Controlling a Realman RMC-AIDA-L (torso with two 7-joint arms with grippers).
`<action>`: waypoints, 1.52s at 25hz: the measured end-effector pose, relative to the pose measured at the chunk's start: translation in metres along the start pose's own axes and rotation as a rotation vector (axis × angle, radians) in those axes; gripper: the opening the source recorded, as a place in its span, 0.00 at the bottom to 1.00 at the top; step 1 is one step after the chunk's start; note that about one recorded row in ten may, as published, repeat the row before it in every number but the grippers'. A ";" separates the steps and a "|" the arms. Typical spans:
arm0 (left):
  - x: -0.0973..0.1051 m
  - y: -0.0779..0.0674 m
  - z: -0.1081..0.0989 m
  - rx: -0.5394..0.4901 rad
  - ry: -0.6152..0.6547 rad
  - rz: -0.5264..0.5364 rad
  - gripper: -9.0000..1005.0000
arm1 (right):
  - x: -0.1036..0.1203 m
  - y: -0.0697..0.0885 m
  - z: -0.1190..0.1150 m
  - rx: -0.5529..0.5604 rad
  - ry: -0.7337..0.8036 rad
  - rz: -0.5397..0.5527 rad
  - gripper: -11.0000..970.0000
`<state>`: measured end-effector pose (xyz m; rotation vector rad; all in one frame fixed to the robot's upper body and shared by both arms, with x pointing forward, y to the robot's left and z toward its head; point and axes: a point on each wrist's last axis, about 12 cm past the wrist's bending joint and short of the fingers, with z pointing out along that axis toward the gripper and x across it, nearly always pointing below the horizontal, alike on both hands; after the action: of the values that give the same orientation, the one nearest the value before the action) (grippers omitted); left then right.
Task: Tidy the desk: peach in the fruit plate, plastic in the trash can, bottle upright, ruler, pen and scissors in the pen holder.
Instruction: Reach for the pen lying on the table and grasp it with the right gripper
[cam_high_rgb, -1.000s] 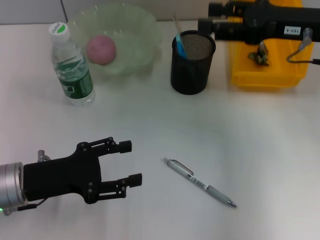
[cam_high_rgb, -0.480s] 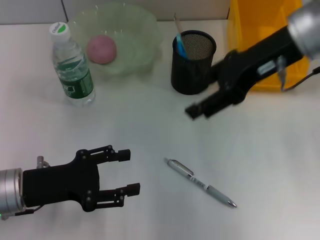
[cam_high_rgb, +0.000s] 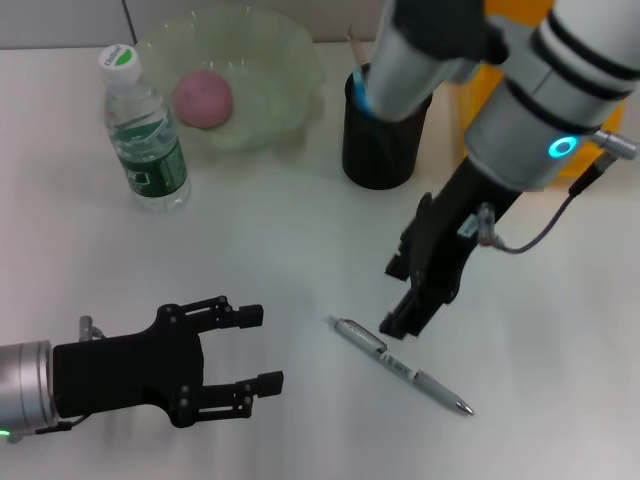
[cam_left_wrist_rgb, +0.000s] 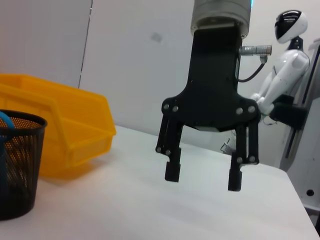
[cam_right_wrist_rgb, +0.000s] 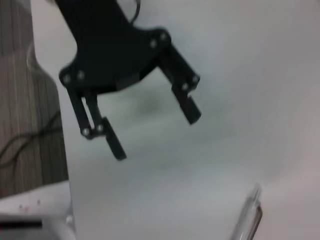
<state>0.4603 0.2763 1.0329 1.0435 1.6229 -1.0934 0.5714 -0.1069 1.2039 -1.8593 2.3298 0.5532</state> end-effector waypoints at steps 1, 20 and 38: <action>0.000 0.000 0.001 0.000 0.001 0.006 0.78 | -0.002 0.001 0.004 -0.003 0.031 -0.002 0.74; 0.002 -0.001 0.009 -0.012 -0.004 0.035 0.78 | -0.009 0.011 0.059 0.015 0.284 -0.091 0.73; 0.003 -0.003 0.012 -0.008 -0.013 0.026 0.78 | -0.012 0.022 0.087 0.050 0.322 -0.217 0.72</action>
<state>0.4593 0.2644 1.0276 1.0472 1.5978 -1.0742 0.5405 -0.0618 1.1310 -2.2837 2.2476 0.1788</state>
